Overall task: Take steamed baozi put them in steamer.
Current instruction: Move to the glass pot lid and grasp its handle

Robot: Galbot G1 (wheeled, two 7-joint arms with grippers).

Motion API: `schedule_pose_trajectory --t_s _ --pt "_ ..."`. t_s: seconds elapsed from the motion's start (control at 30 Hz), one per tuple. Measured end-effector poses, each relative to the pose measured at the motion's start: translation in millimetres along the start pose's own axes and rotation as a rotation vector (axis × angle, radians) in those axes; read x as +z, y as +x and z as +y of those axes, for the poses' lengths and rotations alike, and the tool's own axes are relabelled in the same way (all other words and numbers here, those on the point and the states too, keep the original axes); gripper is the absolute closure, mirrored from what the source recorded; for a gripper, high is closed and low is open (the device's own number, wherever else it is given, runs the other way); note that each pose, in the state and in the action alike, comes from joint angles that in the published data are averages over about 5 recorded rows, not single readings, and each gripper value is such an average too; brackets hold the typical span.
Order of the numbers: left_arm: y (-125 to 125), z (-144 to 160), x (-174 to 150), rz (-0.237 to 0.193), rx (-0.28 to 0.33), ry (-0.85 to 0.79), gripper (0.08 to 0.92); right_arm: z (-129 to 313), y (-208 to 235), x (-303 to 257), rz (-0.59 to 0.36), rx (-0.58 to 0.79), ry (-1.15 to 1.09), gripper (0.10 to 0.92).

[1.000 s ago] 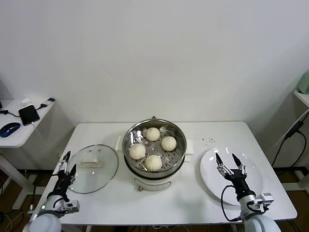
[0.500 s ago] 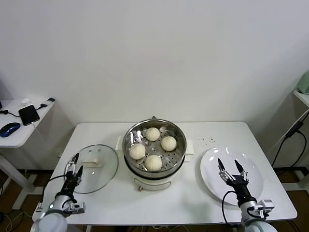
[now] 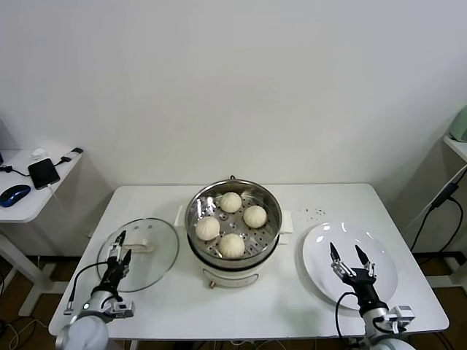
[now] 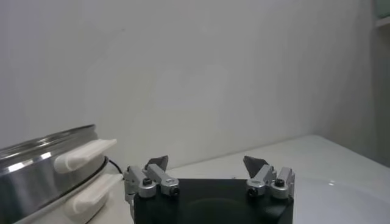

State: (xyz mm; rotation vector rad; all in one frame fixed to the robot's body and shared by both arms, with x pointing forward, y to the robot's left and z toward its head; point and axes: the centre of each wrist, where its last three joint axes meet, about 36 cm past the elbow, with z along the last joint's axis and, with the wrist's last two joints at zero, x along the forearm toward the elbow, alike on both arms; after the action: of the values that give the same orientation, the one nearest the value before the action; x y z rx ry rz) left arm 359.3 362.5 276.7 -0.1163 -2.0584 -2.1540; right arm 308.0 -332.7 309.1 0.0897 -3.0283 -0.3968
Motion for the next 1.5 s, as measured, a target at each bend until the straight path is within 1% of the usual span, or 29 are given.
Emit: schedule_pose_trajectory --t_s 0.53,0.83,1.2,1.5 --pt "-17.4 -5.4 3.0 0.015 -0.002 0.017 0.177 0.7 2.5 6.0 0.01 0.005 0.001 0.2" --pt "-27.6 -6.3 0.1 0.029 -0.007 0.029 0.177 0.6 1.4 8.9 0.012 0.006 0.001 0.2" --pt "-42.9 -6.1 -7.0 0.031 -0.012 0.044 0.177 -0.8 0.8 12.5 0.019 0.009 -0.001 0.2" --pt "-55.6 -3.5 -6.9 0.04 -0.018 0.051 0.177 -4.5 2.2 14.6 0.024 0.016 0.001 0.2"
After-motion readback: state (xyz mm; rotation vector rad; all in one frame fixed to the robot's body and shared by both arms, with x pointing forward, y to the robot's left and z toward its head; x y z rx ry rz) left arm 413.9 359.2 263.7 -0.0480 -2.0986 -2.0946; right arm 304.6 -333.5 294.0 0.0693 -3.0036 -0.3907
